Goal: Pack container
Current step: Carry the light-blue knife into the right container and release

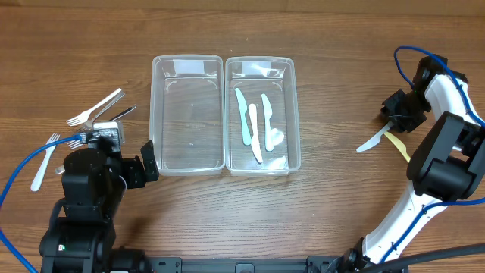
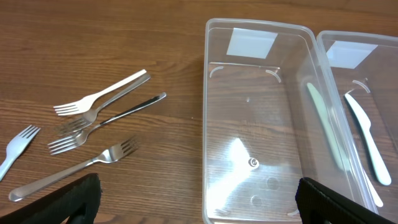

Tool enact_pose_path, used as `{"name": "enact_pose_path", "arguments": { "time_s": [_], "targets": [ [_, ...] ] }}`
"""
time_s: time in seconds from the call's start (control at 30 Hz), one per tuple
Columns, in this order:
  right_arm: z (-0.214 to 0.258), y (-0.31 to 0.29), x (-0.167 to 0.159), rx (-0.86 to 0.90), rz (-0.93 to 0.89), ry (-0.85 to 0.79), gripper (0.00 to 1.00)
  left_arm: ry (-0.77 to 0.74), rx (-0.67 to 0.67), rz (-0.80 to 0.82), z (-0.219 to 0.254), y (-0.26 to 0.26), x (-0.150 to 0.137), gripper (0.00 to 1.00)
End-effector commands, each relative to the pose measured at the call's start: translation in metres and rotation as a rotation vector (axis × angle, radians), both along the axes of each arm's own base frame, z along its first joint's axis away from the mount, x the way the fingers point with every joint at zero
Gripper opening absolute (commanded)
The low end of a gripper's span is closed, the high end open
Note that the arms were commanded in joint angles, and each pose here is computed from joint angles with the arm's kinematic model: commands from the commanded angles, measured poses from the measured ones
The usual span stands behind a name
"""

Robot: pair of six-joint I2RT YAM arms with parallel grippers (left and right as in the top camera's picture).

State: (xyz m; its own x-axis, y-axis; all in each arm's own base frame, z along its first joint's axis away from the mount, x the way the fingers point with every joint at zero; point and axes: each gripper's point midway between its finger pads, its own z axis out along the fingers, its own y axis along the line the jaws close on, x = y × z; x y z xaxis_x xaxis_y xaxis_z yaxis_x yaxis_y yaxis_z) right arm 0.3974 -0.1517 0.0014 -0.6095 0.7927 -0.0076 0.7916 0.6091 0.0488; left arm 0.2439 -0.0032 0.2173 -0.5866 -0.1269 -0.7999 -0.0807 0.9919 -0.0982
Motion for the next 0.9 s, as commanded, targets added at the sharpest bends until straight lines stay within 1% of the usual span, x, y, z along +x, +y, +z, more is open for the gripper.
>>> {"name": "enact_pose_path", "arguments": {
  "time_s": [0.0, 0.07, 0.27, 0.33, 0.5, 0.53, 0.63, 0.7, 0.87],
  "targets": [
    [-0.012, 0.005, -0.005, 0.027, 0.002, 0.019, 0.32, -0.029, -0.014, -0.006, 0.012, -0.003, 0.001, 1.00],
    [-0.012, 0.005, -0.005, 0.027, 0.002, 0.019, 0.27, -0.029, -0.014, -0.006, 0.012, -0.003, 0.001, 1.00],
    [-0.012, 0.005, -0.005, 0.027, 0.002, 0.019, 0.26, -0.029, -0.014, -0.006, 0.012, -0.003, 0.001, 1.00],
    [-0.012, 0.005, -0.005, 0.027, 0.002, 0.019, 0.22, -0.029, -0.014, -0.006, 0.012, -0.003, 0.001, 1.00],
    [-0.012, 0.005, -0.005, 0.026, 0.002, 0.017, 0.20, -0.029, -0.014, -0.006, 0.012, -0.003, 0.001, 1.00],
    [-0.012, 0.005, -0.005, 0.026, 0.002, 0.017, 0.17, -0.029, -0.014, -0.006, 0.012, -0.003, 0.001, 1.00],
    [-0.012, 0.005, -0.005, 0.026, 0.002, 0.016, 0.11, -0.029, -0.014, -0.006, 0.012, -0.003, 0.001, 1.00],
    [-0.011, 0.005, -0.004, 0.025, 0.002, 0.015, 0.04, -0.029, -0.014, -0.006, 0.012, -0.003, 0.001, 1.00],
    [0.003, 0.002, 0.003, 0.012, 0.002, -0.018, 0.04, -0.029, -0.013, -0.006, 0.012, -0.003, 0.001, 1.00]
  ]
}}
